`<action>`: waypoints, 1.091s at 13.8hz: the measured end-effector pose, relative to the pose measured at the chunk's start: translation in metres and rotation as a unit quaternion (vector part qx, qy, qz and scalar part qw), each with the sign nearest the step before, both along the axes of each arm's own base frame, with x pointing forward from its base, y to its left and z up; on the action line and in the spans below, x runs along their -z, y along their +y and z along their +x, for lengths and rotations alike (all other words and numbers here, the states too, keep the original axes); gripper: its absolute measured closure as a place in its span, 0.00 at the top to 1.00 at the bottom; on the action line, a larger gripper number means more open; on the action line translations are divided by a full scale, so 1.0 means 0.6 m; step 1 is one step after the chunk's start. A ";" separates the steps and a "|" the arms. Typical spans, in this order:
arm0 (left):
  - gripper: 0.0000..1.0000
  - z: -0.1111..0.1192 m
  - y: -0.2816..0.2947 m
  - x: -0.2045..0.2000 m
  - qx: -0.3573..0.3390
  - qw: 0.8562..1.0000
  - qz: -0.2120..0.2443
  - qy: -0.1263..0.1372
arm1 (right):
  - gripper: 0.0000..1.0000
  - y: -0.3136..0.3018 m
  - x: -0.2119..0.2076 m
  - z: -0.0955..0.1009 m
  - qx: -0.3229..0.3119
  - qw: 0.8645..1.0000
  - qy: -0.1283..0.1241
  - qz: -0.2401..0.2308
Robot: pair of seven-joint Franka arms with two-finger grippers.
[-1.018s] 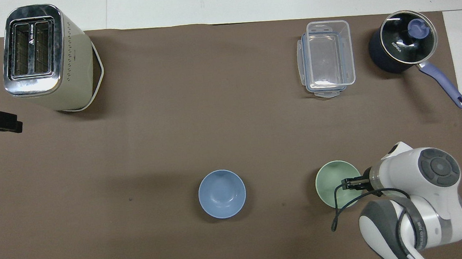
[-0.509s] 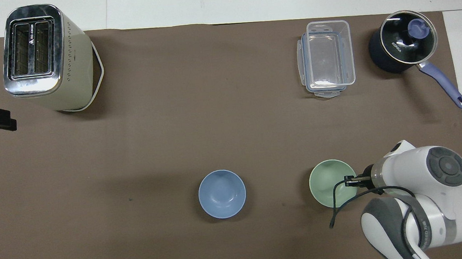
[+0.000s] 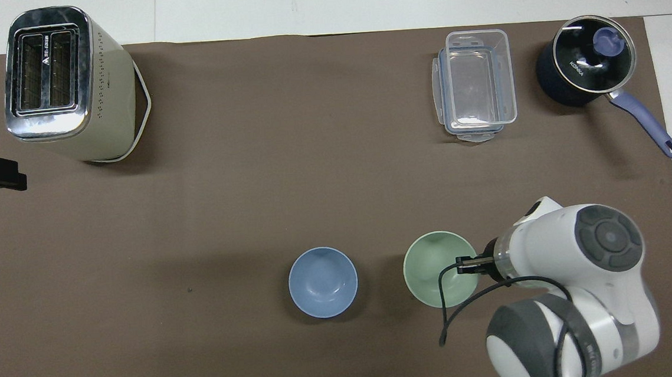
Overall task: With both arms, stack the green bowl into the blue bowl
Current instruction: 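Carry the green bowl with the right gripper over the blue bowl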
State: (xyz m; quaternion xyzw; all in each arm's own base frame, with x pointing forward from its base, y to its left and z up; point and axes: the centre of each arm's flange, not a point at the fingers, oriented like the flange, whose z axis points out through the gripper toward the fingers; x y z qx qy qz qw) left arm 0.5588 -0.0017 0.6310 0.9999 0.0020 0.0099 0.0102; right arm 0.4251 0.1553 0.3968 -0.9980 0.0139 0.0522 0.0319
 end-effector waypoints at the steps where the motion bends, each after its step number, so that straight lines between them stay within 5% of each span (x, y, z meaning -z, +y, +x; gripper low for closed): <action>1: 1.00 0.000 0.001 0.000 0.000 1.000 0.000 0.000 | 0.05 0.034 -0.009 -0.006 0.007 1.000 -0.003 0.003; 8: 1.00 0.000 0.001 0.000 -0.001 1.000 0.000 0.000 | 0.05 0.229 -0.005 -0.028 0.050 0.998 0.001 0.035; 15: 1.00 0.000 0.001 0.000 -0.001 1.000 0.000 0.000 | 0.05 0.270 0.029 -0.026 0.051 0.998 0.013 0.028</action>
